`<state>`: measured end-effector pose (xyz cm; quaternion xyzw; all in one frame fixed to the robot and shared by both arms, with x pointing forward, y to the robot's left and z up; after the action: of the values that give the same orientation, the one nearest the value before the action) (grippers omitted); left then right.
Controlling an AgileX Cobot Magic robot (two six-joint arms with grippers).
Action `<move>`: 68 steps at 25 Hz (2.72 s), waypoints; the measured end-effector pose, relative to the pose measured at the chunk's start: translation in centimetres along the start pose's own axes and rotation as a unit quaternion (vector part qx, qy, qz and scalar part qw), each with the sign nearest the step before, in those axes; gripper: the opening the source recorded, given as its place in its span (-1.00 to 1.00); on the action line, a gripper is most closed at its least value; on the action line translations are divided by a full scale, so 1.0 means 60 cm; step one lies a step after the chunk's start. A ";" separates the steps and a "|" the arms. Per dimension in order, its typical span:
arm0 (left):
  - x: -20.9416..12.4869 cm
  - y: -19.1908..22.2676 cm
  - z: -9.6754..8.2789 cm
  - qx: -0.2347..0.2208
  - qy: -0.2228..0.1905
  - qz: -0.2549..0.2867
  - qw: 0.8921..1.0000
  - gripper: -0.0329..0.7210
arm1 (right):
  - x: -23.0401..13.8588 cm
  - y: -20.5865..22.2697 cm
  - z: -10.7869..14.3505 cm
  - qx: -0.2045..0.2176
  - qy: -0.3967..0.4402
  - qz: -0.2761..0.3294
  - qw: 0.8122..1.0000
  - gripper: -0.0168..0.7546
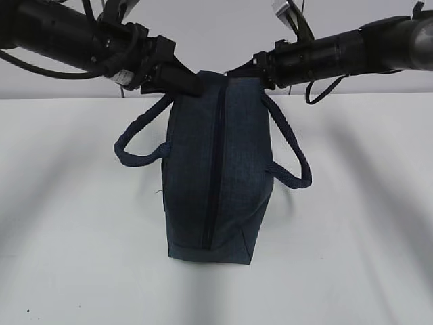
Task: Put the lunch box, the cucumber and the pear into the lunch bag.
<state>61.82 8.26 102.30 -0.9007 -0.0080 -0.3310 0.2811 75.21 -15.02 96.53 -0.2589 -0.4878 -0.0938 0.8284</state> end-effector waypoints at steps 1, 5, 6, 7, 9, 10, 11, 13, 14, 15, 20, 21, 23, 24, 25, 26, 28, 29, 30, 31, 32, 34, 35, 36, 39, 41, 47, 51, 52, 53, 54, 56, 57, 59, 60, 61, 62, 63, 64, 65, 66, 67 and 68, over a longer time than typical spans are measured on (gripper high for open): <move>0.000 0.000 -0.005 -0.011 0.000 0.000 1.000 -0.89 | -0.005 0.000 -0.005 -0.002 0.003 0.002 1.000 -0.94; 0.004 0.000 -0.015 -0.033 0.001 -0.010 0.999 -0.89 | -0.013 0.002 -0.011 -0.007 0.002 0.012 1.000 -0.94; 0.004 0.000 -0.015 -0.034 0.002 -0.012 0.999 -0.89 | -0.013 0.002 -0.011 -0.008 0.000 0.013 1.000 -0.94; 0.006 -0.001 -0.015 -0.036 0.001 -0.015 0.999 -0.89 | -0.014 0.002 -0.011 -0.008 0.002 0.015 1.000 -0.94; 0.007 -0.003 -0.014 -0.036 -0.002 -0.019 0.999 -0.89 | -0.014 0.001 -0.013 -0.010 0.003 0.015 1.000 -0.94; 0.008 -0.003 -0.012 -0.034 -0.002 -0.021 0.999 -0.89 | -0.015 0.001 -0.013 -0.011 0.003 0.016 1.000 -0.94; 0.009 -0.003 -0.011 -0.032 -0.003 -0.023 0.999 -0.89 | -0.014 0.001 -0.014 -0.012 0.003 0.015 1.000 -0.94; 0.012 -0.003 -0.008 -0.025 -0.003 -0.030 0.999 -0.89 | -0.014 0.000 -0.018 -0.019 0.003 0.015 1.000 -0.94; 0.013 -0.003 -0.006 -0.022 -0.004 -0.032 0.999 -0.89 | -0.014 0.000 -0.019 -0.022 0.004 0.014 1.000 -0.94; 0.015 -0.003 -0.005 -0.019 -0.005 -0.035 0.999 -0.89 | -0.014 0.000 -0.021 -0.026 0.003 0.014 1.000 -0.91; 0.022 -0.004 -0.002 -0.013 -0.009 -0.052 0.999 -0.89 | -0.014 -0.006 -0.050 -0.078 -0.002 0.011 0.997 -0.19; 0.025 -0.004 0.000 -0.008 -0.010 -0.056 0.998 -0.89 | -0.014 -0.007 -0.053 -0.085 -0.002 0.011 0.996 -0.03; 0.028 -0.004 0.005 0.001 -0.011 -0.065 0.998 -0.89 | -0.013 -0.009 -0.060 -0.098 -0.004 0.009 0.995 0.25; 0.030 -0.005 0.007 0.006 -0.011 -0.068 0.998 -0.89 | -0.011 -0.012 -0.061 -0.104 -0.008 0.010 0.995 0.30; 0.031 -0.005 0.008 0.009 -0.012 -0.070 0.997 -0.89 | -0.008 -0.015 -0.060 -0.109 -0.016 0.013 0.994 0.34; 0.032 -0.005 0.010 0.012 -0.012 -0.073 0.997 -0.88 | -0.003 -0.020 -0.057 -0.114 -0.029 0.019 0.993 0.36; 0.034 -0.006 0.015 0.023 -0.010 -0.077 0.997 -0.83 | 0.013 -0.033 -0.049 -0.124 -0.055 0.025 0.990 0.38; 0.034 -0.006 0.017 0.028 -0.007 -0.078 0.997 -0.78 | 0.023 -0.040 -0.042 -0.129 -0.066 0.027 0.989 0.38; 0.036 -0.007 0.020 0.036 -0.005 -0.080 0.996 -0.70 | 0.031 -0.047 -0.036 -0.132 -0.075 0.029 0.988 0.38; 0.038 -0.007 0.025 0.046 -0.003 -0.084 0.995 -0.61 | 0.041 -0.055 -0.028 -0.137 -0.086 0.033 0.986 0.38; 0.040 -0.008 0.027 0.053 -0.001 -0.088 0.995 -0.48 | 0.050 -0.062 -0.020 -0.141 -0.096 0.037 0.985 0.38; 0.047 -0.011 0.036 0.072 0.001 -0.103 0.992 -0.21 | 0.064 -0.075 -0.005 -0.151 -0.108 0.049 0.981 0.35; 0.052 -0.013 0.040 0.082 0.001 -0.112 0.990 -0.12 | 0.070 -0.080 0.003 -0.157 -0.113 0.057 0.979 0.32; 0.055 -0.015 0.043 0.090 0.001 -0.119 0.989 -0.05 | 0.075 -0.087 0.011 -0.164 -0.116 0.066 0.977 0.31; 0.058 -0.019 0.049 0.110 0.010 -0.125 0.986 0.03 | 0.086 -0.104 0.039 -0.179 -0.121 0.095 0.972 0.29; 0.055 -0.023 0.050 0.123 0.033 -0.112 0.986 0.03 | 0.092 -0.117 0.059 -0.188 -0.123 0.117 0.967 0.29; 0.044 -0.049 0.046 0.175 0.100 -0.067 0.977 -0.12 | 0.096 -0.166 0.102 -0.249 -0.106 0.195 0.943 0.29; 0.051 -0.099 0.015 0.213 0.139 -0.065 0.965 -0.17 | 0.087 -0.207 0.121 -0.282 -0.073 0.245 0.925 0.29; 0.052 -0.113 0.007 0.223 0.145 -0.064 0.962 -0.17 | 0.084 -0.217 0.126 -0.288 -0.063 0.259 0.920 0.29; 0.051 -0.125 -0.002 0.229 0.145 -0.063 0.961 -0.17 | 0.081 -0.225 0.130 -0.294 -0.054 0.269 0.916 0.28; 0.050 -0.137 -0.009 0.237 0.147 -0.060 0.958 -0.17 | 0.078 -0.234 0.136 -0.297 -0.045 0.281 0.911 0.29; 0.043 -0.160 -0.019 0.253 0.141 -0.050 0.956 -0.17 | 0.075 -0.255 0.146 -0.315 -0.028 0.299 0.901 0.28; 0.041 -0.174 -0.025 0.264 0.135 -0.048 0.954 -0.17 | 0.077 -0.265 0.151 -0.326 -0.022 0.300 0.896 0.28; 0.032 -0.203 -0.032 0.286 0.116 -0.041 0.950 -0.17 | 0.086 -0.284 0.161 -0.348 -0.018 0.294 0.890 0.28; 0.028 -0.219 -0.038 0.296 0.103 -0.041 0.949 -0.17 | 0.092 -0.294 0.168 -0.357 -0.016 0.288 0.888 0.28; 0.024 -0.235 -0.043 0.308 0.093 -0.041 0.946 -0.17 | 0.097 -0.302 0.175 -0.365 -0.016 0.282 0.887 0.28; 0.018 -0.249 -0.046 0.320 0.085 -0.038 0.943 -0.17 | 0.104 -0.312 0.184 -0.373 -0.015 0.273 0.887 0.28; 0.014 -0.264 -0.053 0.329 0.075 -0.040 0.941 -0.17 | 0.112 -0.323 0.196 -0.378 -0.016 0.262 0.888 0.28; 0.008 -0.278 -0.061 0.339 0.070 -0.038 0.938 -0.17 | 0.119 -0.334 0.209 -0.382 -0.016 0.251 0.889 0.28; 0.003 -0.291 -0.067 0.350 0.067 -0.038 0.934 -0.17 | 0.122 -0.343 0.221 -0.385 -0.016 0.244 0.890 0.28; -0.003 -0.305 -0.076 0.360 0.067 -0.037 0.930 -0.17 | 0.126 -0.354 0.235 -0.388 -0.018 0.234 0.891 0.28; -0.008 -0.318 -0.087 0.368 0.063 -0.040 0.927 -0.17 | 0.128 -0.366 0.250 -0.391 -0.019 0.226 0.892 0.28; -0.013 -0.333 -0.097 0.379 0.060 -0.046 0.922 -0.17 | 0.128 -0.376 0.263 -0.393 -0.020 0.220 0.893 0.28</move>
<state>53.76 22.23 115.49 -0.7042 -0.1572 -0.3693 0.5857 57.95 -25.20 116.89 -0.6659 -0.3584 -0.0882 0.6484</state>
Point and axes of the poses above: a point on each arm's last joint axis where the gripper is mounted, y pointing out along that axis toward the gripper, z along the wrist's bending axis when the last joint is at zero, x = y × z, the point moved 5 cm from there along y, pointing out along that axis toward the gripper, and after that the axes turned 7 degrees about -y, right-handed, at the moved point
